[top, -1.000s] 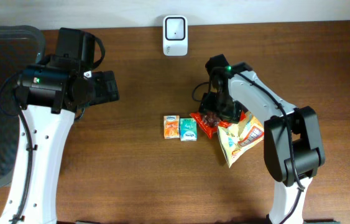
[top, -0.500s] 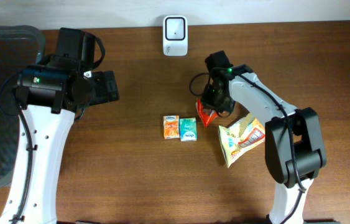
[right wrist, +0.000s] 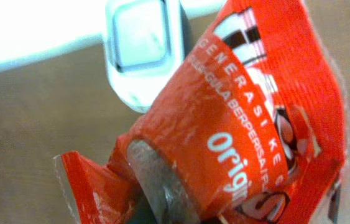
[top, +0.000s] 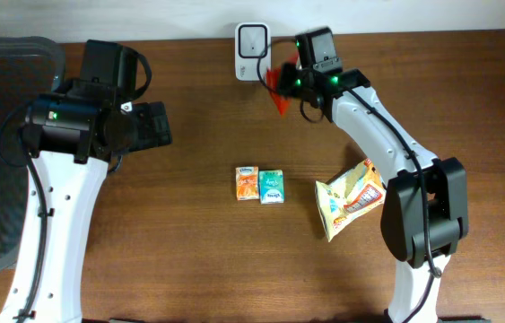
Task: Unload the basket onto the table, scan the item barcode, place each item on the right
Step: 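Lift the red bag and hold it over the white scanner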
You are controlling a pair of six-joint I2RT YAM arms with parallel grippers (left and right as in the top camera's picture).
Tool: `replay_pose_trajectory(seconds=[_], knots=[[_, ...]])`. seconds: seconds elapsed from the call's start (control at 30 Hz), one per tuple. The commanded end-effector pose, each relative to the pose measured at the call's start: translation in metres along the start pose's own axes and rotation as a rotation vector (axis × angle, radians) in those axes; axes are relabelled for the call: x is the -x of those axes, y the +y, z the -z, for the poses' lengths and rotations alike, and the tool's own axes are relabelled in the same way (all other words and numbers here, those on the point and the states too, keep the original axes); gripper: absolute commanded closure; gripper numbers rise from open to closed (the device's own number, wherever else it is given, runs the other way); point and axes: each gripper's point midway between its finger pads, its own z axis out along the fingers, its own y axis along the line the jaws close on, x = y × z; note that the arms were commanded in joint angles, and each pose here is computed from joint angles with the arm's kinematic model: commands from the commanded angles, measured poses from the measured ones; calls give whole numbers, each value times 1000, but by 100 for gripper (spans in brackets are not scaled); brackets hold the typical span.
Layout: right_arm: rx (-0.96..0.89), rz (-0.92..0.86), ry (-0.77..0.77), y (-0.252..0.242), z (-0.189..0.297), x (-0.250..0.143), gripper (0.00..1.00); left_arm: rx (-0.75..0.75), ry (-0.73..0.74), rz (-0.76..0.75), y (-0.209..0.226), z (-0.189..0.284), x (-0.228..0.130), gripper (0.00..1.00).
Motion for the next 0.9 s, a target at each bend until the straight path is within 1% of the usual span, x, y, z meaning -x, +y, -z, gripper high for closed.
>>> replay_pose_trajectory(seconds=[0.0, 0.07, 0.2, 0.37, 0.5, 0.77, 0.83, 0.87], knots=[[68, 28, -180, 24, 9, 46, 96, 16, -1, 12, 3, -1, 1, 1], [51, 36, -264, 27, 9, 61, 96, 16, -1, 12, 3, -1, 1, 1], [-16, 199, -431, 33, -4, 82, 96, 16, -1, 12, 3, -1, 1, 1], [1, 360, -571, 49, -32, 85, 96, 16, -1, 12, 3, -1, 1, 1], [-19, 477, -611, 49, -49, 79, 96, 16, -1, 12, 3, -1, 1, 1], [-17, 496, -642, 50, -52, 80, 96, 16, -1, 12, 3, -1, 1, 1], [-34, 480, -689, 49, -42, 91, 96, 16, -1, 12, 3, -1, 1, 1], [-57, 461, -731, 47, -31, 103, 96, 16, -1, 12, 3, -1, 1, 1]])
